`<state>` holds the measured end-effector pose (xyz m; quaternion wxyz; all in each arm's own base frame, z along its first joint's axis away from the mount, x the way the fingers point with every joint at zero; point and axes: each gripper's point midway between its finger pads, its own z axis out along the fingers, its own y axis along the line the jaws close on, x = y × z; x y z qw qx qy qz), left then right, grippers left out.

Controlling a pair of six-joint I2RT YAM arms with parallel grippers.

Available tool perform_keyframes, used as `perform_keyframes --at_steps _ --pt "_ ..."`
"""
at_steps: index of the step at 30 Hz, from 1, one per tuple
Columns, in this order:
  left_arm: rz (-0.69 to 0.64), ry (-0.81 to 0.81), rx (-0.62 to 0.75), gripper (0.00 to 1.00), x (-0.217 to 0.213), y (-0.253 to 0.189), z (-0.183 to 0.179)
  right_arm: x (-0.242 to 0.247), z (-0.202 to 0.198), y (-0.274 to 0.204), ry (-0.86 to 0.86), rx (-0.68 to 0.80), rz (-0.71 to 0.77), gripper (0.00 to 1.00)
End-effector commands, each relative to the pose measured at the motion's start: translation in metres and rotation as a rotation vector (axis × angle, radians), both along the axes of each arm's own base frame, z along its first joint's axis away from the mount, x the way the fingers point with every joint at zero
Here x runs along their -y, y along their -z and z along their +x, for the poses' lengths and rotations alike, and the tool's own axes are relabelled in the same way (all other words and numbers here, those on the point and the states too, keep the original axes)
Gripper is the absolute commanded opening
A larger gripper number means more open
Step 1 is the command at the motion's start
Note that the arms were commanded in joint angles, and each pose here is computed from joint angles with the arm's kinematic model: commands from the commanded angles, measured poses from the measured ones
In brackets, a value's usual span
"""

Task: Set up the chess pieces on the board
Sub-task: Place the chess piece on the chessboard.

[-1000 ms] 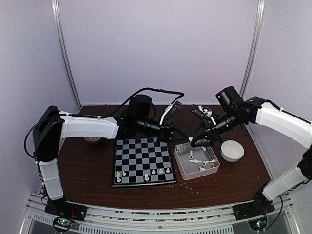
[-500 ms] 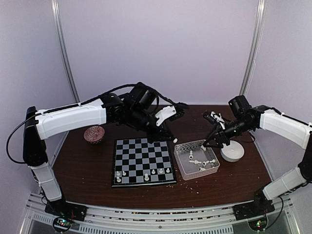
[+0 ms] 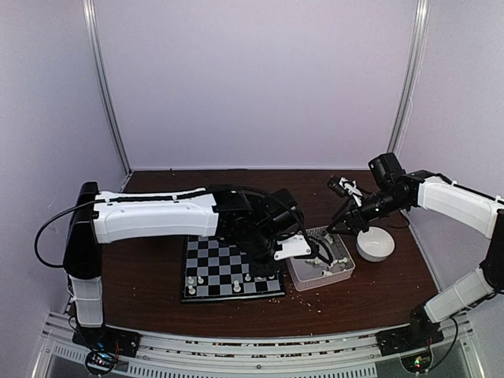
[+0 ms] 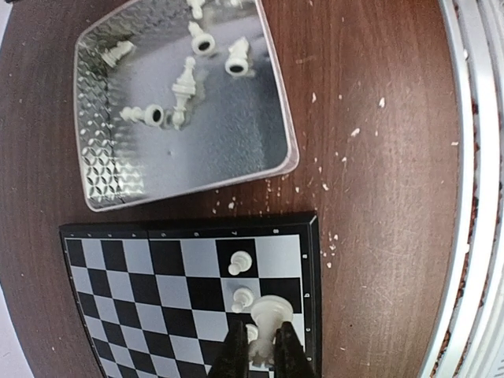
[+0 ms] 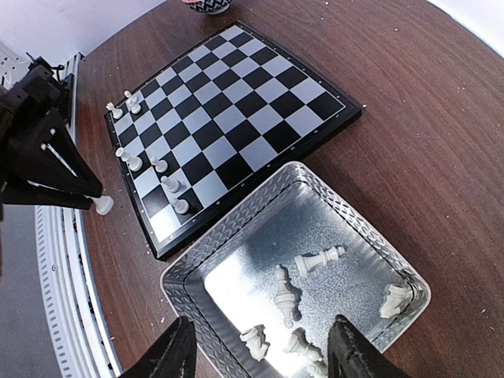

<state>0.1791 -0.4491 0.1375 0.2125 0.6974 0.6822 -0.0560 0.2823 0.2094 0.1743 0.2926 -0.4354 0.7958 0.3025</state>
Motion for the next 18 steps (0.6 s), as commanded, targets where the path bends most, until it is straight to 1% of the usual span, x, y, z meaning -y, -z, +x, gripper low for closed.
perform_keyframes --at_steps 1,7,18 --pt "0.089 0.004 0.062 0.00 -0.006 0.014 0.012 0.001 0.003 0.003 0.006 -0.006 -0.007 0.56" --pt "0.144 0.015 0.057 0.01 -0.003 0.037 0.014 0.001 0.002 0.006 -0.005 -0.018 -0.010 0.56" --pt "0.148 0.058 0.018 0.01 0.010 0.063 0.004 -0.001 0.001 0.007 -0.019 -0.035 -0.004 0.56"
